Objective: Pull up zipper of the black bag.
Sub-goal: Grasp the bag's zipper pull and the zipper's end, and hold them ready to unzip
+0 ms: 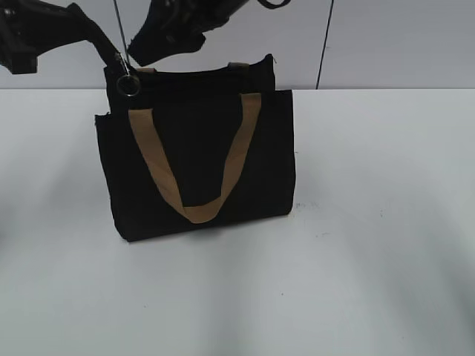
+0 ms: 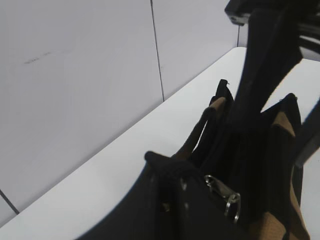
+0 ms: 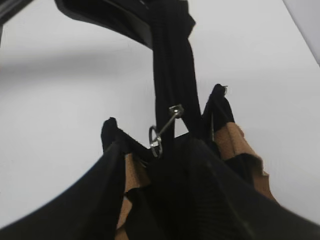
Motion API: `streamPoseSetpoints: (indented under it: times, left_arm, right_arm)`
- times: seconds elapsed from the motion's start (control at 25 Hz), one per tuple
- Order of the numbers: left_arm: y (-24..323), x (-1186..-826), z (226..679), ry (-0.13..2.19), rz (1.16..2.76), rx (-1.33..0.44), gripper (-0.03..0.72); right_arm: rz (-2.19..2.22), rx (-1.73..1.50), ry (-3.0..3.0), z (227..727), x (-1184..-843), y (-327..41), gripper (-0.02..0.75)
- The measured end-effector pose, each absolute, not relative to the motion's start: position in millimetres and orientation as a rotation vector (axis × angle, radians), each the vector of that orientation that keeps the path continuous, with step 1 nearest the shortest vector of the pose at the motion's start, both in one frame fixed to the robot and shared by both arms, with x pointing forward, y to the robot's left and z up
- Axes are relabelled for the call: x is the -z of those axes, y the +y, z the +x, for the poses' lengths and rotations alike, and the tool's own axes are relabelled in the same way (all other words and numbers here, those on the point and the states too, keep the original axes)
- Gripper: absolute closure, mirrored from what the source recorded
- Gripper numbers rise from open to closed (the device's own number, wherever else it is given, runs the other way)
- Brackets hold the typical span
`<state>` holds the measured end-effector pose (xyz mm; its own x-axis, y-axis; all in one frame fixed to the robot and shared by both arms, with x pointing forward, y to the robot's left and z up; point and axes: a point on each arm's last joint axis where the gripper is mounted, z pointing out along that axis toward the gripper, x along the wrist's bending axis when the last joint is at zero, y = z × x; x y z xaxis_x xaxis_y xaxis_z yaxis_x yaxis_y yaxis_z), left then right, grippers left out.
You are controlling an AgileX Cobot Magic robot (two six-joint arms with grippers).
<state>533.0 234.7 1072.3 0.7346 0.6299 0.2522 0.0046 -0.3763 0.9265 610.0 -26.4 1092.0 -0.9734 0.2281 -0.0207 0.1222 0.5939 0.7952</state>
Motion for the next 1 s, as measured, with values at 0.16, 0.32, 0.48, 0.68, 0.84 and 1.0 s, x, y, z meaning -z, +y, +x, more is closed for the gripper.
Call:
streamPoseSetpoints:
  times: [0.16, 0.32, 0.48, 0.68, 0.84, 1.0]
  left_arm:
    - [234.7, -1072.3, 533.0, 0.492, 1.854, -0.722, 0.664]
    - [234.7, -1072.3, 533.0, 0.492, 1.854, -0.722, 0.664]
    - [234.7, -1071.7, 533.3, 0.493, 1.855, -0.72, 0.664]
    - [234.7, -1071.5, 533.4, 0.493, 1.855, -0.719, 0.664]
    - [234.5, -1071.6, 533.3, 0.491, 1.854, -0.717, 0.664]
    - [234.5, -1071.6, 533.3, 0.491, 1.854, -0.717, 0.664]
  right_arm:
    - [0.329, -1.326, 2.72, 616.4, -1076.3, -22.6, 0.401]
    - [0.359, -1.331, 2.742, 621.4, -1062.3, -19.0, 0.401]
    - [0.36, -1.363, 2.74, 621.7, -1061.1, -17.2, 0.401]
    - [0.348, -1.405, 2.73, 623.6, -1057.0, -14.0, 0.404]
    - [0.358, -1.408, 2.742, 625.4, -1050.6, -12.3, 0.419]
    - [0.338, -1.414, 2.743, 622.9, -1050.4, -8.2, 0.447]
